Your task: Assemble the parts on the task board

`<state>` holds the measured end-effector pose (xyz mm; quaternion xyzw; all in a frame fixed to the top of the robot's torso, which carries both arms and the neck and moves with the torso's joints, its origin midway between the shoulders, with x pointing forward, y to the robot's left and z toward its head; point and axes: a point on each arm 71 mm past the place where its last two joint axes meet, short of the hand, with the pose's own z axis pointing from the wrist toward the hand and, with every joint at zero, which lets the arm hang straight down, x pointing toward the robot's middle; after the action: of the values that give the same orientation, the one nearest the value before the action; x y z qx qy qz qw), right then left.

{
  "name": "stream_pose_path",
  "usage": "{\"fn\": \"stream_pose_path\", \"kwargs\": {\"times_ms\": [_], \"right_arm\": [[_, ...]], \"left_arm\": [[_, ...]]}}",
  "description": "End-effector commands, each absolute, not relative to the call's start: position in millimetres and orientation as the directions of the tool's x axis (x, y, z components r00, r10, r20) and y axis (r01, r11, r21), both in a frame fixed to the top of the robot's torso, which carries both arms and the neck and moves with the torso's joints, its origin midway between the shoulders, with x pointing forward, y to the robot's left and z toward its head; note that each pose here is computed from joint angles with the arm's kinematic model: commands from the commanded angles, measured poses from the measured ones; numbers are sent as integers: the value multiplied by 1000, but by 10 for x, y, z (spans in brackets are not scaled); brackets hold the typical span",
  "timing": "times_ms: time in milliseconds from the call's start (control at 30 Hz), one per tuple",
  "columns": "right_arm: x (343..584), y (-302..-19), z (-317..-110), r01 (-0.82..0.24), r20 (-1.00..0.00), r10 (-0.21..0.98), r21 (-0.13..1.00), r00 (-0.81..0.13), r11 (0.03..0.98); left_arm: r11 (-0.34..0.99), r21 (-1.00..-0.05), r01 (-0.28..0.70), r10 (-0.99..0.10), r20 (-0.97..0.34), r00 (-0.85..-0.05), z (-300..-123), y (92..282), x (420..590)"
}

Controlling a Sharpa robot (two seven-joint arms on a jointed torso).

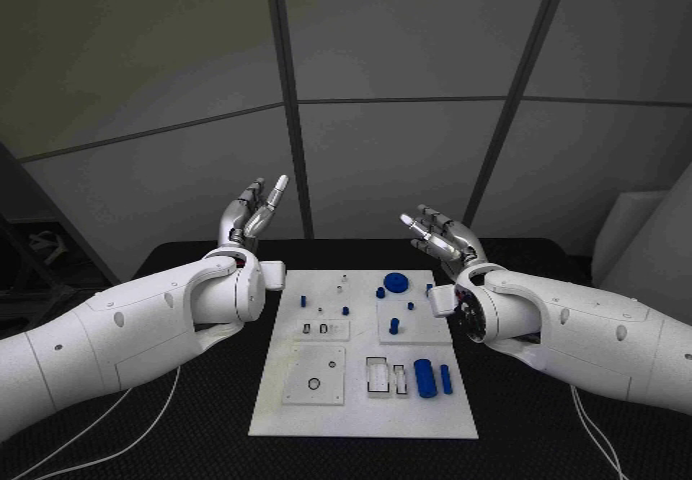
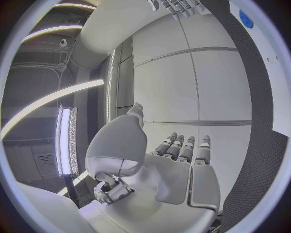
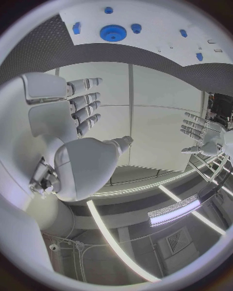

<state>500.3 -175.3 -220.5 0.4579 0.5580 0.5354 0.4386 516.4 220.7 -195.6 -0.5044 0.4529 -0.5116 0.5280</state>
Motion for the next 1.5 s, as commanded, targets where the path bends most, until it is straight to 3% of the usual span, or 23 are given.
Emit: {"fn": "stream_pose_path", "kwargs": {"times_ms": [33, 267, 300, 833, 1200, 1500], "right_arm": [[5025, -1621, -2224, 80, -31, 922, 995, -386, 66], [5075, -1577, -2221, 90, -48, 897, 991, -440, 98], [5157, -1843, -2079, -199, -435, 842, 899, -319, 389], [5293, -1958, -1820, -352, -707, 665, 703, -242, 619], [5287, -1842, -1652, -452, -904, 374, 428, -208, 783], [5251, -1723, -1630, -470, -973, 162, 223, -167, 854]], "left_arm": [[-41, -991, 125, -999, 43, 17, -1916, 2168, 5169], [-41, -991, 125, -999, 43, 17, -1916, 2168, 5169], [-61, -992, 110, -998, 61, -2, -1910, 2269, 5136], [-92, -992, 83, -994, 87, -66, -1882, 2343, 5020], [-113, -992, 53, -984, 104, -145, -1820, 2268, 4794], [-132, -991, 24, -973, 125, -194, -1816, 2165, 4638]]}}
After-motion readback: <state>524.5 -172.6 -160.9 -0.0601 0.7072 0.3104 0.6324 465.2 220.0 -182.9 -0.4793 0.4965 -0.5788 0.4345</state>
